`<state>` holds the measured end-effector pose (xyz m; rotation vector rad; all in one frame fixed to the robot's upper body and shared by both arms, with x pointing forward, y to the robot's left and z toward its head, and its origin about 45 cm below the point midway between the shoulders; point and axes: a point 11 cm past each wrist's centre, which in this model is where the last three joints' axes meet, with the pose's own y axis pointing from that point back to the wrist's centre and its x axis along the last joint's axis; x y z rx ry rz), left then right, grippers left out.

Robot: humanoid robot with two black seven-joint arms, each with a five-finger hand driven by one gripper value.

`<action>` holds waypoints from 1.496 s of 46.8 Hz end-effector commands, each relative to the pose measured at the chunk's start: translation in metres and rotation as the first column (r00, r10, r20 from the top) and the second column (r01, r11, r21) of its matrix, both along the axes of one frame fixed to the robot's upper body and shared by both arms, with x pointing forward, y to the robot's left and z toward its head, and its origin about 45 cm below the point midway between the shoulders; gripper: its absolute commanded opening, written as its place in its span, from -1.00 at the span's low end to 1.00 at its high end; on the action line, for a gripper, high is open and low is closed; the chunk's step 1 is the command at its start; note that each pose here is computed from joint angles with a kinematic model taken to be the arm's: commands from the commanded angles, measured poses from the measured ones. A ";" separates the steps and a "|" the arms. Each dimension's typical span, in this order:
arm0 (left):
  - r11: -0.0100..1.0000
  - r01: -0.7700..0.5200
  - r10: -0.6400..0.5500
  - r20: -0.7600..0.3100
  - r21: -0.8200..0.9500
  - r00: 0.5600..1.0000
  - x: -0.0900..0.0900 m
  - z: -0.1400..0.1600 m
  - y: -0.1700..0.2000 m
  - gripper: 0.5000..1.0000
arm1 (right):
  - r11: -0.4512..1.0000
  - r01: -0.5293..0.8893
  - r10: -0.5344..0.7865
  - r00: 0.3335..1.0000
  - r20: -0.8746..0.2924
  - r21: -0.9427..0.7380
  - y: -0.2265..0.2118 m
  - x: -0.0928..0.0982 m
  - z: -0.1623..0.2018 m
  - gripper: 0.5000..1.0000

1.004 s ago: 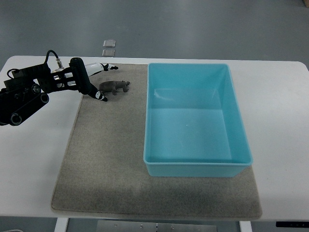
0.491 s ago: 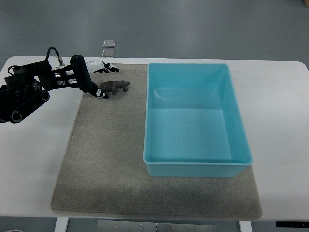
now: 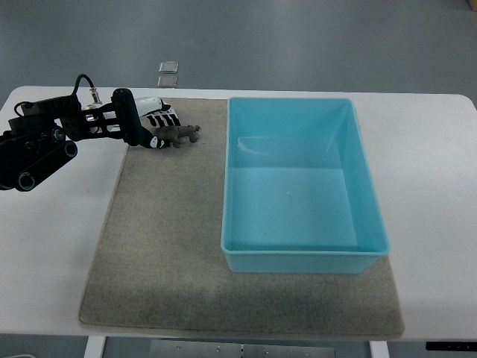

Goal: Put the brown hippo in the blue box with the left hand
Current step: 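Close the left hand fingers around the brown hippo, then lift the hippo and carry it with the left hand over the blue box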

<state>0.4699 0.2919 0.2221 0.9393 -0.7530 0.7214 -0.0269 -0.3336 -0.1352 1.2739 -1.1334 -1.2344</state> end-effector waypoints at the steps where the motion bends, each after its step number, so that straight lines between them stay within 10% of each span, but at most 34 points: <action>1: 1.000 0.008 -0.009 0.005 0.020 1.000 0.000 -0.001 0.000 -0.57 | 1.000 0.000 0.000 1.000 0.000 0.000 0.000 0.000 0.000 0.74; 13: 0.998 0.026 -0.027 0.014 0.057 1.000 0.000 -0.001 -0.001 -1.00 | 1.000 0.000 0.000 1.000 0.000 0.000 0.000 0.000 0.000 0.74; 44: 0.996 0.062 -0.070 0.116 0.065 0.991 0.005 0.053 0.005 -1.00 | 1.000 0.000 0.000 1.000 0.000 0.000 0.000 0.000 0.000 0.74; 70: 0.931 0.355 -0.366 0.208 0.089 0.907 -0.039 0.137 -0.060 -1.00 | 1.000 0.000 0.000 1.000 0.000 0.000 0.000 0.000 0.000 0.74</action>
